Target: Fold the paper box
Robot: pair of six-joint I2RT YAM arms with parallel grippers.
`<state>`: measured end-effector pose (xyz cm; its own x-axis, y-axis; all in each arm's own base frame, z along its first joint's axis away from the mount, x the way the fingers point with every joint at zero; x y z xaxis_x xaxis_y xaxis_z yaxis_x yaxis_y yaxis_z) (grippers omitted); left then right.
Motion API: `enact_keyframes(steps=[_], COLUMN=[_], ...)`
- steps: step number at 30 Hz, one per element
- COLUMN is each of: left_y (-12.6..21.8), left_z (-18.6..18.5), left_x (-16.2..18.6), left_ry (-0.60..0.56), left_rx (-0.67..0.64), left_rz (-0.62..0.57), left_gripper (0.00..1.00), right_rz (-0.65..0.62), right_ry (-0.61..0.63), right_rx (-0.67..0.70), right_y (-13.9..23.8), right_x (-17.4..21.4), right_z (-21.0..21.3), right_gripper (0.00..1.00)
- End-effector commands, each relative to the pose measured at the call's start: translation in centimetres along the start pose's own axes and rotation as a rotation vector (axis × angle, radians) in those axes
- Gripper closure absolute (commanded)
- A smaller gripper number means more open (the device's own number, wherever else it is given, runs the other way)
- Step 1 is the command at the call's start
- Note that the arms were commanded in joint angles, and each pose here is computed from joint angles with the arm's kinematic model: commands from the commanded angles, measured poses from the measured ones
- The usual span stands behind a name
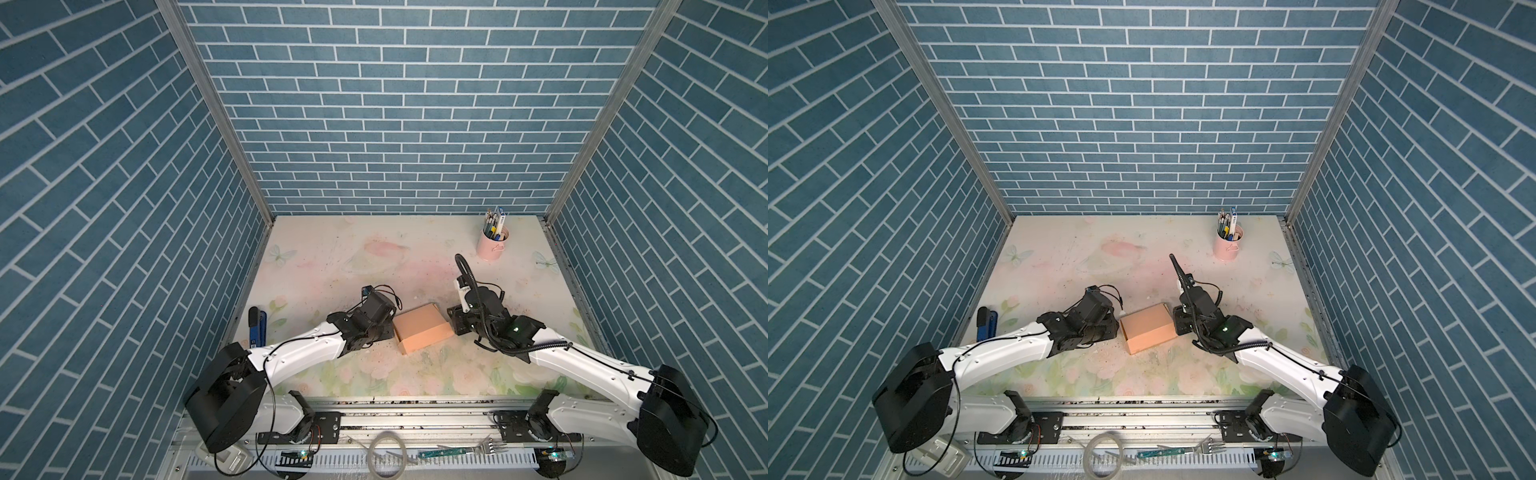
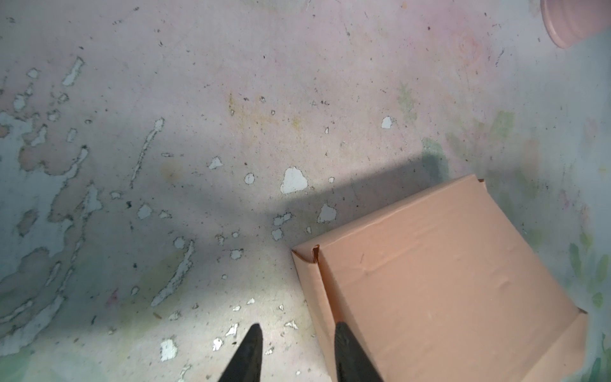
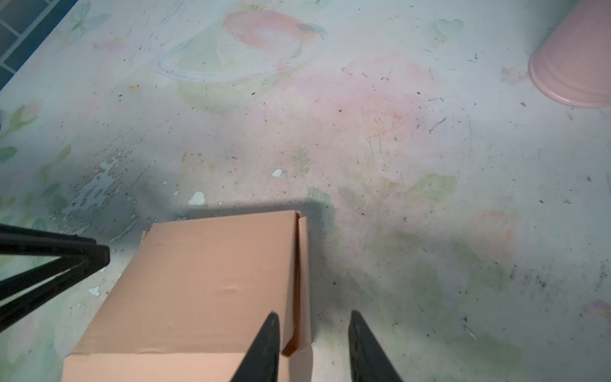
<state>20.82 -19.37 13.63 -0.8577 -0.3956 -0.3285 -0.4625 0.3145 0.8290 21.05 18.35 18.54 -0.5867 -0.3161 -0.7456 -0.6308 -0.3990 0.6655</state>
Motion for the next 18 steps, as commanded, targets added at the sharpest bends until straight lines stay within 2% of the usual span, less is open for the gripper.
enact_keyframes(steps=[1,5,18], left_y=[-0.6,-1.6,-4.3], left_z=[0.6,1.1,0.0], left_x=[0.3,0.8,1.0], left_ry=[0.002,-0.015,-0.024], left_rx=[-0.057,-0.123,-0.096], left_rz=[0.008,0.026,0.062], left_gripper=[0.65,0.66,0.66], right_rz=[0.022,0.071,0.166], right_ry=[-0.108,-0.138,-0.156], right_rx=[0.008,0.03,-0.027], right_y=[-0.1,-1.2,-5.0], right_x=[0.8,1.9,3.9], right_z=[-1.4,-2.3,-1.5], right_gripper=[0.64,0.64,0.63])
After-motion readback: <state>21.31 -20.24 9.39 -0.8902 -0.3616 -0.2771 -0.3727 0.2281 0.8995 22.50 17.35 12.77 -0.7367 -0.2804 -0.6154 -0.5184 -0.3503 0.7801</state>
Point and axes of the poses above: each gripper's point midway between its finger pads, its own y axis back along the fingers, its own z axis along the line the jaws close on, x = y × z, the point moved 8 cm from there along y, back along the fingers, and after that the axes turned 12 degrees about y, right-handed, at the moved point
